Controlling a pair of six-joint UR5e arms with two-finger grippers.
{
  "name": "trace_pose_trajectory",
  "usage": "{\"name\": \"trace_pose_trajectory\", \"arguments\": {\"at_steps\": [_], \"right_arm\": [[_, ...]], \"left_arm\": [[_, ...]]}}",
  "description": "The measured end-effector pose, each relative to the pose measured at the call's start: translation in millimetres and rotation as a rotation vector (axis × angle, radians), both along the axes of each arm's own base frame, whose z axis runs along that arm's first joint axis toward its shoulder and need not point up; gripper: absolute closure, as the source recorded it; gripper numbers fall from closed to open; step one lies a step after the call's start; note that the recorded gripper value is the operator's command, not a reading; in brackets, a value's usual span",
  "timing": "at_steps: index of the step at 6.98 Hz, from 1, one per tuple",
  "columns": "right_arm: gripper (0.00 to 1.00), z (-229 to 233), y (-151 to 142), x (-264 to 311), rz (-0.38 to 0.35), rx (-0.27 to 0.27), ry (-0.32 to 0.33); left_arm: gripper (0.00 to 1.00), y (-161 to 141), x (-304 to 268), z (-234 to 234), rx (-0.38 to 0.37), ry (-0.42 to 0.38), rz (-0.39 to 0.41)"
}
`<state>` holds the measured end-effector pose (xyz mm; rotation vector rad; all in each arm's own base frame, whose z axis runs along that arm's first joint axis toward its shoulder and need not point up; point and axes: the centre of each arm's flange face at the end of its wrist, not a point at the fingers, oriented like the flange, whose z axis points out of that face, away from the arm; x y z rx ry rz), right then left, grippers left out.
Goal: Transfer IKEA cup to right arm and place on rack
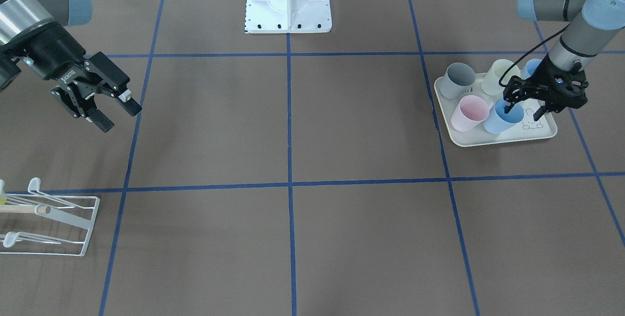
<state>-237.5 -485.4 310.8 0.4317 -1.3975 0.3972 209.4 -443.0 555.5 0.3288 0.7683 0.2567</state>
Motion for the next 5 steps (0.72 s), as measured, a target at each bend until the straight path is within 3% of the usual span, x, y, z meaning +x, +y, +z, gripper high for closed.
{"name": "trace_pose_trajectory", "arguments": {"at_steps": [4,5], "right_arm": [[0.0,0.6,-0.2,-0.5,-0.001,-0.001,0.001],[0.0,0.4,-0.2,-0.7,-0.001,-0.001,0.001]], "left_arm": [[0.91,-4.2,3.4,3.1,-0.005,-0.003,-0.001],[1.0,-4.9,3.9,3.7,-0.005,-0.004,-0.001]]}}
